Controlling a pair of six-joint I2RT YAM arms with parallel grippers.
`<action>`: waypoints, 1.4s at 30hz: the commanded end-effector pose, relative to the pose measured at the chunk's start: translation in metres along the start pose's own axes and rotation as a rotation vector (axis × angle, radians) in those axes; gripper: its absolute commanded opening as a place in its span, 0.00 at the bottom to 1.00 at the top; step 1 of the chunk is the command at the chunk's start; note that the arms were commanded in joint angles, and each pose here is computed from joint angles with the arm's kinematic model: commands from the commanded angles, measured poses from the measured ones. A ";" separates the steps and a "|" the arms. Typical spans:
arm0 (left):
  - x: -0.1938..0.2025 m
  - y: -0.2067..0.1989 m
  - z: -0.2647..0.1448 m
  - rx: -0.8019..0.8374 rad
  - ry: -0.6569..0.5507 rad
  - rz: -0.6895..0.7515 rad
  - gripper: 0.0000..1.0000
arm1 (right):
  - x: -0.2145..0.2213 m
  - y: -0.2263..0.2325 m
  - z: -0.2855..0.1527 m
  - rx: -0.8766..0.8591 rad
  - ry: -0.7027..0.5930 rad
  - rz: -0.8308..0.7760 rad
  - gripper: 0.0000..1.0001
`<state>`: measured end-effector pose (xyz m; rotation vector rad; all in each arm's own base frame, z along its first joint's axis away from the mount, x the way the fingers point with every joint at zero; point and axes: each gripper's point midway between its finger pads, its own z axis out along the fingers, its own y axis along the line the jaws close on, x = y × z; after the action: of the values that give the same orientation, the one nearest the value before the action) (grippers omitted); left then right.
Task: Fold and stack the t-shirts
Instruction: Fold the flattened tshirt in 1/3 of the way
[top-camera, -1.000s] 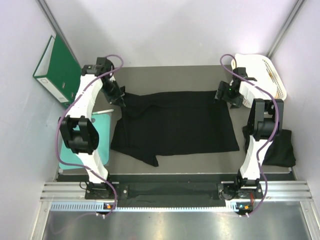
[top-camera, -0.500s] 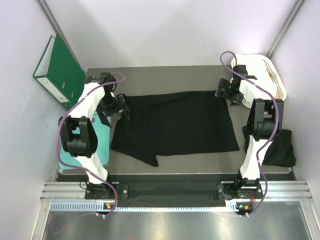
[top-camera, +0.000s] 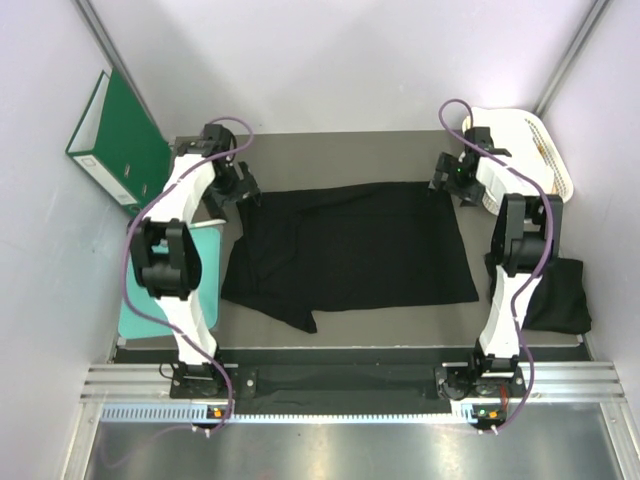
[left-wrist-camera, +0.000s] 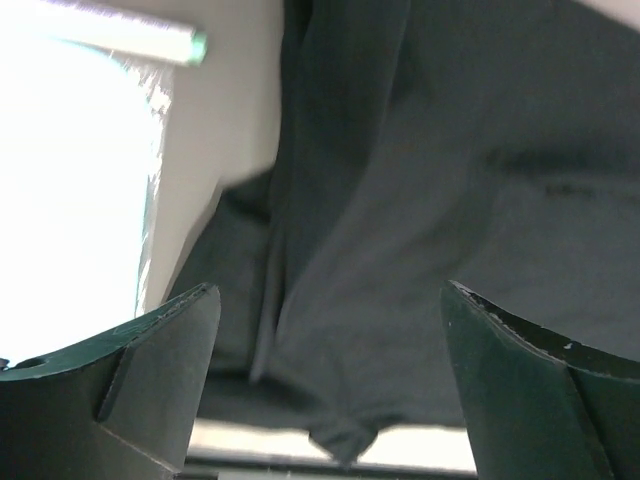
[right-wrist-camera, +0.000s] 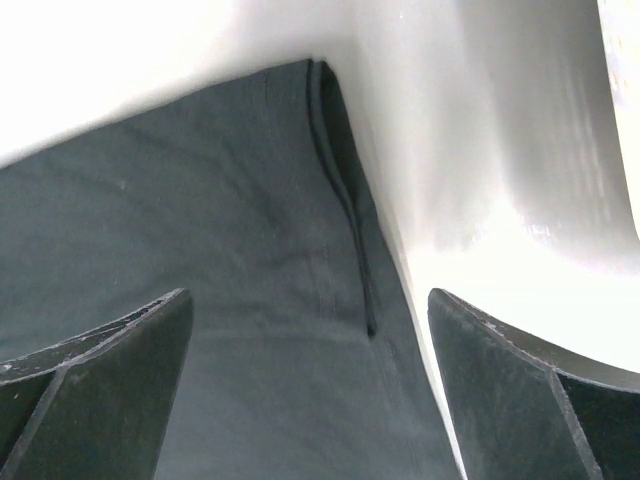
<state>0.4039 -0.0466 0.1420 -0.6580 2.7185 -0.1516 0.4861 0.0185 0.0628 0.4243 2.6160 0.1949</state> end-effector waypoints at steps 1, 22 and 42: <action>-0.040 -0.023 0.039 0.044 -0.085 0.000 0.92 | -0.027 0.009 0.007 -0.009 -0.076 -0.001 1.00; -0.108 -0.040 0.096 0.015 -0.224 -0.038 0.00 | -0.032 0.013 0.059 -0.035 -0.082 0.053 0.83; -0.147 -0.011 0.097 0.217 -0.268 -0.377 0.00 | -0.051 -0.004 0.067 0.077 -0.142 0.057 0.02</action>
<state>0.5422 -0.0007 0.0608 -0.9745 2.4186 -0.2618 0.5556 0.0155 0.0320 0.4973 2.4802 0.1823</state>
